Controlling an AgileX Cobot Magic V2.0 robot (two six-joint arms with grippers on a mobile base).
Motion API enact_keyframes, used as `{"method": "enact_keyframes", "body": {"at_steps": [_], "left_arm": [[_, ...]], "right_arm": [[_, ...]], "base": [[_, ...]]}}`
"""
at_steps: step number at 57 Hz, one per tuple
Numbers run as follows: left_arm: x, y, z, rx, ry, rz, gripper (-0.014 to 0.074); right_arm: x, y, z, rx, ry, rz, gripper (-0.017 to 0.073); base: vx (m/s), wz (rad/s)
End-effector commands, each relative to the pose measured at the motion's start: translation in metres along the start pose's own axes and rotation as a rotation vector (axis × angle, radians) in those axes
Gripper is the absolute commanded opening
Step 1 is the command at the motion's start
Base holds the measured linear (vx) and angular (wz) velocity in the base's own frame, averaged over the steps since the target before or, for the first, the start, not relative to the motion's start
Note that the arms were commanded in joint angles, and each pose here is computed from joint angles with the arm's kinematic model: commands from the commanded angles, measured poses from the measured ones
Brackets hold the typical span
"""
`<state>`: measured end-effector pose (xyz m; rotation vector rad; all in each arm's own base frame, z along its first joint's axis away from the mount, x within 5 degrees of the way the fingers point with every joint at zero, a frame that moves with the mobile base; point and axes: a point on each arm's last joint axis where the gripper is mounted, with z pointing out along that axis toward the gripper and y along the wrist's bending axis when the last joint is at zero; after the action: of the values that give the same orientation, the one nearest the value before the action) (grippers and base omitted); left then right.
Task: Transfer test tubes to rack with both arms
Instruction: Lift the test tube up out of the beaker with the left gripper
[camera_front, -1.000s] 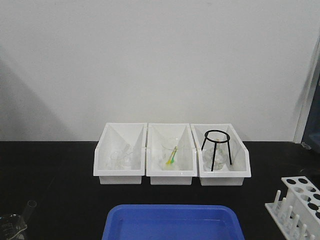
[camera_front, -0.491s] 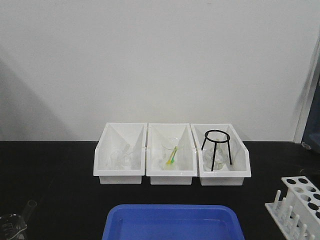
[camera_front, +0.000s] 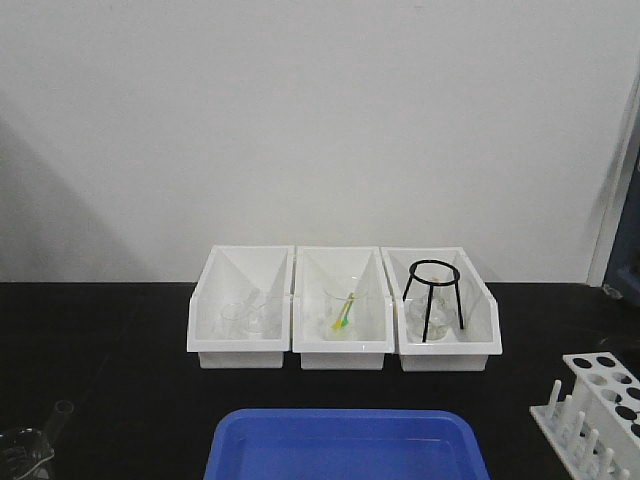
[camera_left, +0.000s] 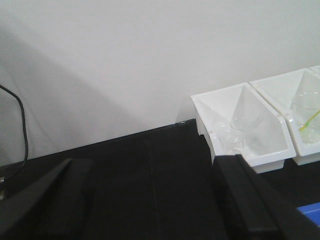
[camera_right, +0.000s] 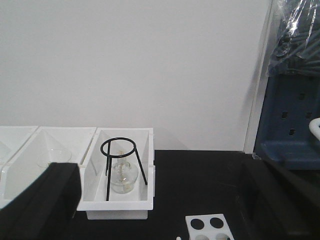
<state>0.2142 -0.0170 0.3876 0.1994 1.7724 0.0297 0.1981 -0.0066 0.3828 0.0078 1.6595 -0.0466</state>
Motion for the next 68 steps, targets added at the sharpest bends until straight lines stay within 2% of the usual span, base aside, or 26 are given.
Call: {"method": "enact_keyframes", "body": {"at_steps": [1,8,14,29,37,42,50,59,65,68], "left_arm": [[-0.018,0.003,-0.003,-0.022,-0.106,0.003,0.0582],[-0.004,0.001,0.004,-0.012,-0.037,0.083,0.0581],[0.015,-0.001,0.006,-0.012,-0.016,0.12,0.0581],[0.071,-0.007,0.013,-0.011,0.051,0.131,0.0581],[0.097,-0.01,0.013,-0.02,0.048,0.186,0.0581],[0.113,-0.012,0.012,-0.034,0.028,0.201,0.0581],[0.129,-0.013,0.015,-0.054,-0.014,0.214,0.0581],[0.136,-0.017,0.03,-0.016,-0.031,0.312,0.0581],[0.143,-0.021,0.042,0.013,-0.035,0.315,0.0581],[0.147,-0.022,0.047,0.021,-0.03,0.3,0.0581]], "right_arm": [[-0.02,-0.001,-0.005,0.004,-0.122,-0.013,0.0689],[-0.02,-0.001,-0.004,0.004,-0.115,-0.013,0.0652],[-0.02,-0.001,-0.004,0.004,-0.115,-0.014,0.0603],[-0.02,-0.001,-0.004,0.004,-0.115,-0.022,0.0492],[-0.02,-0.001,-0.004,0.007,-0.115,-0.056,0.046],[-0.02,-0.001,-0.004,0.008,-0.114,-0.072,0.0457],[-0.02,-0.001,-0.004,0.008,-0.114,-0.072,0.0457],[-0.02,-0.001,-0.004,0.008,-0.114,-0.072,0.0457],[-0.02,-0.001,-0.004,0.008,-0.115,-0.078,0.0457],[-0.02,-0.001,-0.004,0.008,-0.115,-0.078,0.0457]], "base": [[0.0,0.0],[0.0,0.0],[0.0,0.0],[0.0,0.0],[0.0,0.0],[0.0,0.0],[0.0,0.0],[0.0,0.0],[0.0,0.0],[0.0,0.0]]}}
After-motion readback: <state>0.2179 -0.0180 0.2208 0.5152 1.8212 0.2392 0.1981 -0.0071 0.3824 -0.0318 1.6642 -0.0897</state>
